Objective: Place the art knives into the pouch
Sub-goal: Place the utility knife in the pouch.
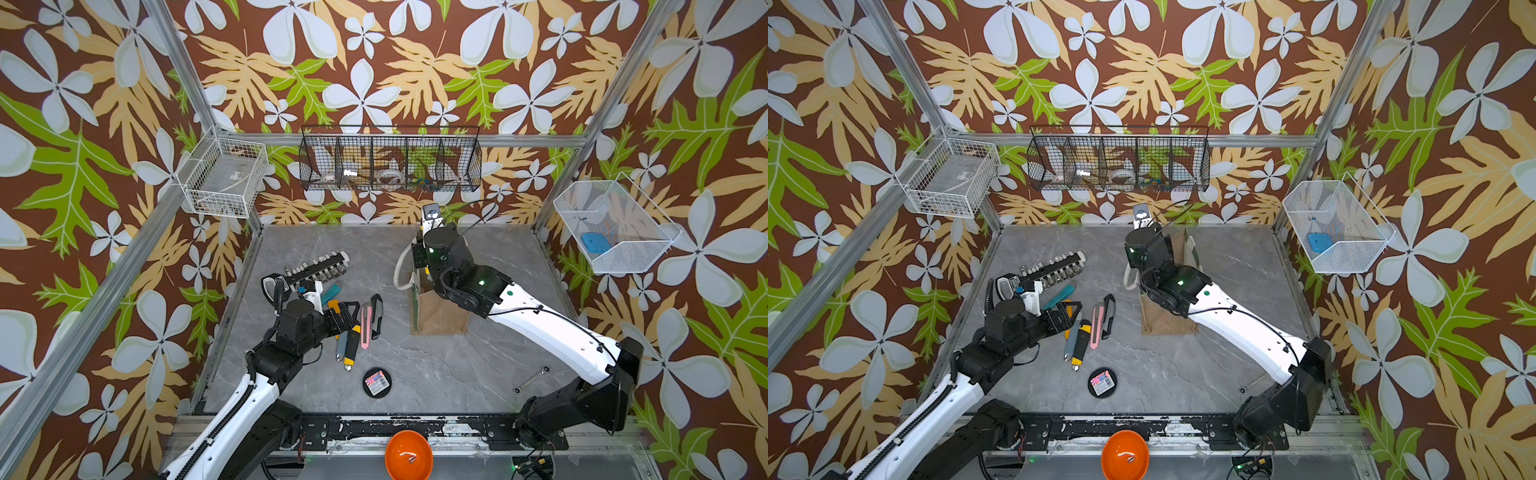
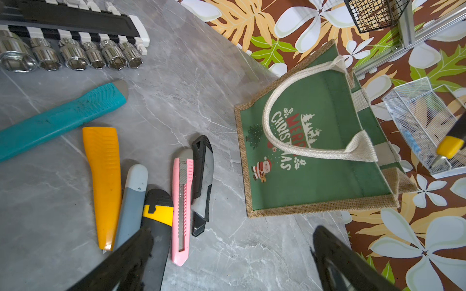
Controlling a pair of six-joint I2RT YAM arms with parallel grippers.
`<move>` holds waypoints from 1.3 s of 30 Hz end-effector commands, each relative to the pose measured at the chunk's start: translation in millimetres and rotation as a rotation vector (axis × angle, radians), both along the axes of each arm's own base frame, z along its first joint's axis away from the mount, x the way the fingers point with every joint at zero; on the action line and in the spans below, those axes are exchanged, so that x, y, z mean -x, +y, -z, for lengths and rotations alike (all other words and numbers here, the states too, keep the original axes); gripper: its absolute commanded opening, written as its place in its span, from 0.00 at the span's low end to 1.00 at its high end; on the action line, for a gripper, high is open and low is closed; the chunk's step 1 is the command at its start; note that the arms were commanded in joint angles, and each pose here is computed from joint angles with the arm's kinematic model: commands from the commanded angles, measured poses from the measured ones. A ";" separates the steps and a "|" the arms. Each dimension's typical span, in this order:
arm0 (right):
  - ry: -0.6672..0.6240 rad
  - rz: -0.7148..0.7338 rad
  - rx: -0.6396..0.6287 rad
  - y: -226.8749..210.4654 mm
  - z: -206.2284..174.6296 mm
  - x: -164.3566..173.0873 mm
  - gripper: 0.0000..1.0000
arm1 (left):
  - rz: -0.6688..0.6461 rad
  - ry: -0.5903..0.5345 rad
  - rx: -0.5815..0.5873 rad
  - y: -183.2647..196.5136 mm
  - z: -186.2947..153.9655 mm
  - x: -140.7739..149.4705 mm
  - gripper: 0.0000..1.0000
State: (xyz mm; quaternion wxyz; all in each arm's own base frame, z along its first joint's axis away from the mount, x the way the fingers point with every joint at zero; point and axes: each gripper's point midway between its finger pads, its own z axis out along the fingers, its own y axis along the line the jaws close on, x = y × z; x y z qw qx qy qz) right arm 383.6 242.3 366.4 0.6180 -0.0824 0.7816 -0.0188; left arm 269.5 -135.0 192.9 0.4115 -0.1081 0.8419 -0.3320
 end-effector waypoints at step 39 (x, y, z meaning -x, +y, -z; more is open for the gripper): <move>0.177 0.071 -0.156 -27.5 94.0 -53.0 0.28 | 0.025 0.047 0.007 -8.6 26.6 -7.7 1.00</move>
